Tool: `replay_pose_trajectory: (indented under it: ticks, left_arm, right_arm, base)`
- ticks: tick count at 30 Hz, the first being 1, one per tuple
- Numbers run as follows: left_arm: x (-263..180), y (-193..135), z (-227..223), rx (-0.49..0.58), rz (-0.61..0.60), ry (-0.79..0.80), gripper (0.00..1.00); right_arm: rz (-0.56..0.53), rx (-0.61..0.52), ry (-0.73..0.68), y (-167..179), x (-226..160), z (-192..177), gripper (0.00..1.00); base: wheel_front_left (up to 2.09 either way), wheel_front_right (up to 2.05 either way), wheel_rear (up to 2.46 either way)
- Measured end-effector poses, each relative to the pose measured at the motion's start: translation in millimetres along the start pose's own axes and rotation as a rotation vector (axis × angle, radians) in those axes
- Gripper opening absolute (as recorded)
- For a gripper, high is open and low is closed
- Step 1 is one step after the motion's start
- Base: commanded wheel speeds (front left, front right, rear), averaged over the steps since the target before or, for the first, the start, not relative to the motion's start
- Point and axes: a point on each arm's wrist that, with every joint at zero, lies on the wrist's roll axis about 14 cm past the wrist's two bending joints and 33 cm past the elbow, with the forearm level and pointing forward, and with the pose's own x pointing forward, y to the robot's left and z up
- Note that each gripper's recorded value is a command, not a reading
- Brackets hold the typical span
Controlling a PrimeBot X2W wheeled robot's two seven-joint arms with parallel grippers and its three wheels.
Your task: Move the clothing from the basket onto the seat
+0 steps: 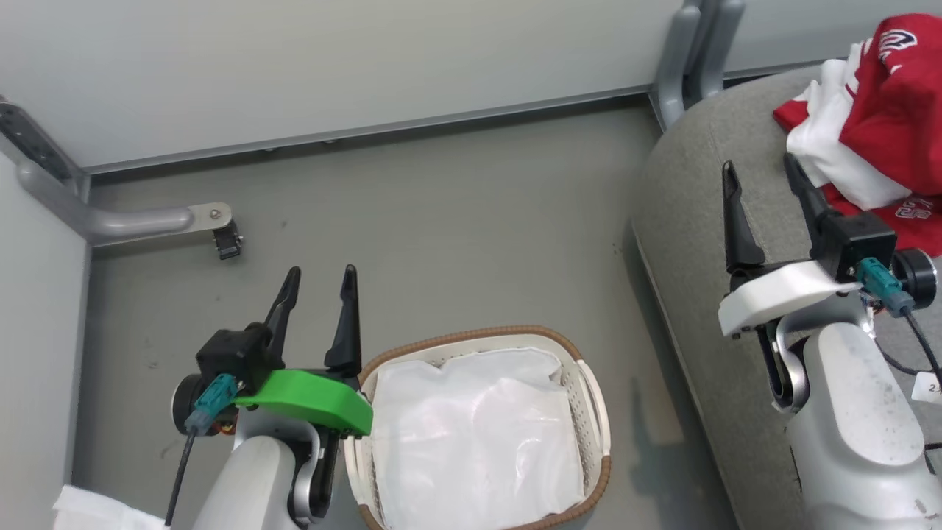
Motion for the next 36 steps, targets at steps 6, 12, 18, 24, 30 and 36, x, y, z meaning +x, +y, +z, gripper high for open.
replay_pose_trajectory:
  ticks: [6,12,18,24,30,36]
  left_arm:
    - [-32.8,36.2,25.1,0.021,0.125,-0.075,1.0]
    - [-74.1,59.8,29.8,0.015,0.221,-0.102,1.0]
    - [-95.0,61.9,24.9,0.013,0.244,-0.097,1.0]
    - [-103.7,60.9,20.9,-0.001,0.259,-0.091,1.0]
    - [-104.7,61.0,18.8,-0.001,0.266,-0.086,1.0]
    - [-103.8,59.3,17.4,0.002,0.261,-0.081,1.0]
  right_arm:
    - [0.075,0.061,0.004,38.4,-17.9,-2.2,1.0]
    - [0.142,0.139,0.015,67.8,-46.0,-2.9,1.0]
    - [0.13,0.14,0.038,64.9,-67.0,-8.6,1.0]
    - [0.108,0.127,0.052,57.1,-78.6,-11.9,1.0]
    - [0.09,0.1,0.058,49.7,-83.8,-13.2,1.0]
    - [0.084,0.101,0.059,47.7,-85.0,-13.4,1.0]
  base:
    - [0.0,0.0,0.0]
    - [0.0,0.0,0.0]
    - [0.0,0.0,0.0]
    - [0.0,0.0,0.0]
    - [0.0,0.0,0.0]
    - [0.0,0.0,0.0]
